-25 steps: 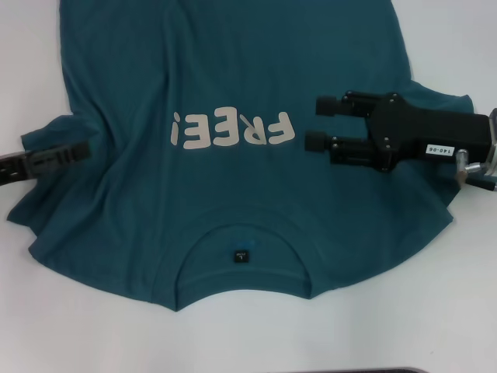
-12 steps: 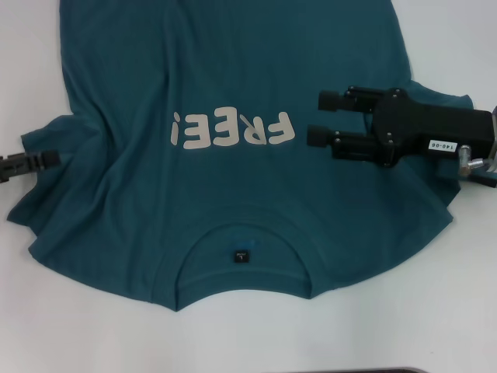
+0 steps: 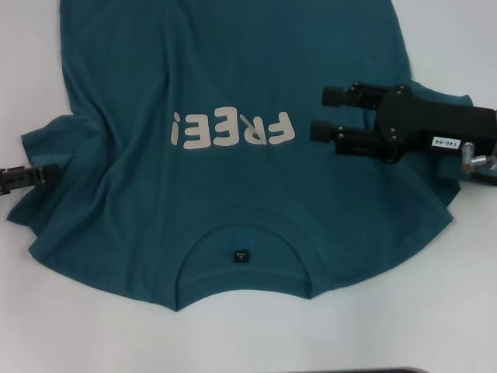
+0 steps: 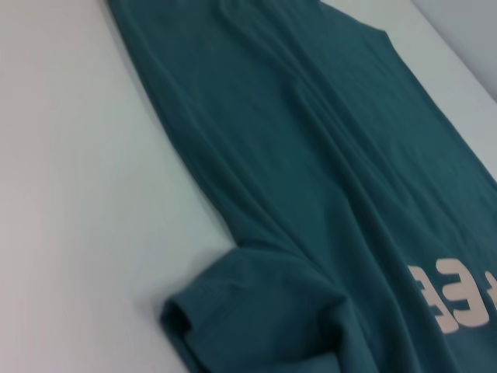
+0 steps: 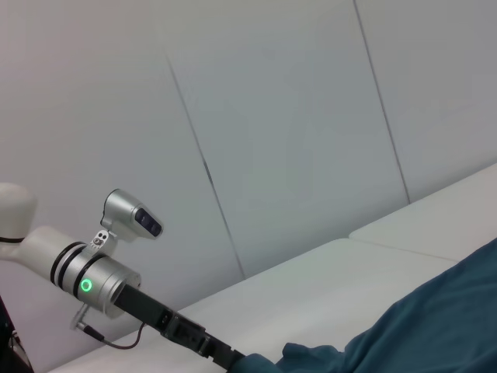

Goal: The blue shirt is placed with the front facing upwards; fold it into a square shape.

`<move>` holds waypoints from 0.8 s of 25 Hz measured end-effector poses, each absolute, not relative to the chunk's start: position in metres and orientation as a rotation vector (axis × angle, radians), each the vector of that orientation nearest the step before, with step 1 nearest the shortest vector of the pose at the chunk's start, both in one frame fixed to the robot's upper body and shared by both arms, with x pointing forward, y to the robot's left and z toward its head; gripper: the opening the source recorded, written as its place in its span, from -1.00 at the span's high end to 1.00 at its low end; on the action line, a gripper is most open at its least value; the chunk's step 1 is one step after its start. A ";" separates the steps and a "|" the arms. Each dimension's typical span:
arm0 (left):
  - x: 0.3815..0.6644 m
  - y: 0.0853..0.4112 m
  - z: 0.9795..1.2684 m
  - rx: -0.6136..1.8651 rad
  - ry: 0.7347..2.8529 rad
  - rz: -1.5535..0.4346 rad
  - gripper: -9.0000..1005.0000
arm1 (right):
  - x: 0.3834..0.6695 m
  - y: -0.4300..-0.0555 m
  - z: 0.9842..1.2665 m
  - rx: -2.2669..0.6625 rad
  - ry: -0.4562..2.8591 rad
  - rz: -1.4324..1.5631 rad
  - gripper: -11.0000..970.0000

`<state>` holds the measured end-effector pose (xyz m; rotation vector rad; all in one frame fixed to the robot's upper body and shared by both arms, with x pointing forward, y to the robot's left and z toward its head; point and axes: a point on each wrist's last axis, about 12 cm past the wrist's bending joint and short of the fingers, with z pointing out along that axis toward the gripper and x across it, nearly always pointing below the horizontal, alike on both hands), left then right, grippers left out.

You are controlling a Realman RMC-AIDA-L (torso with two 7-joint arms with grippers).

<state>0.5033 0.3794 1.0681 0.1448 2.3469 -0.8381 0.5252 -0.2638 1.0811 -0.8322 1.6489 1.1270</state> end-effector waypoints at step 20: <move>0.512 0.372 1.066 0.174 2.411 -0.804 -0.39 | 0.524 -0.265 1.080 -0.825 1.648 1.122 -0.54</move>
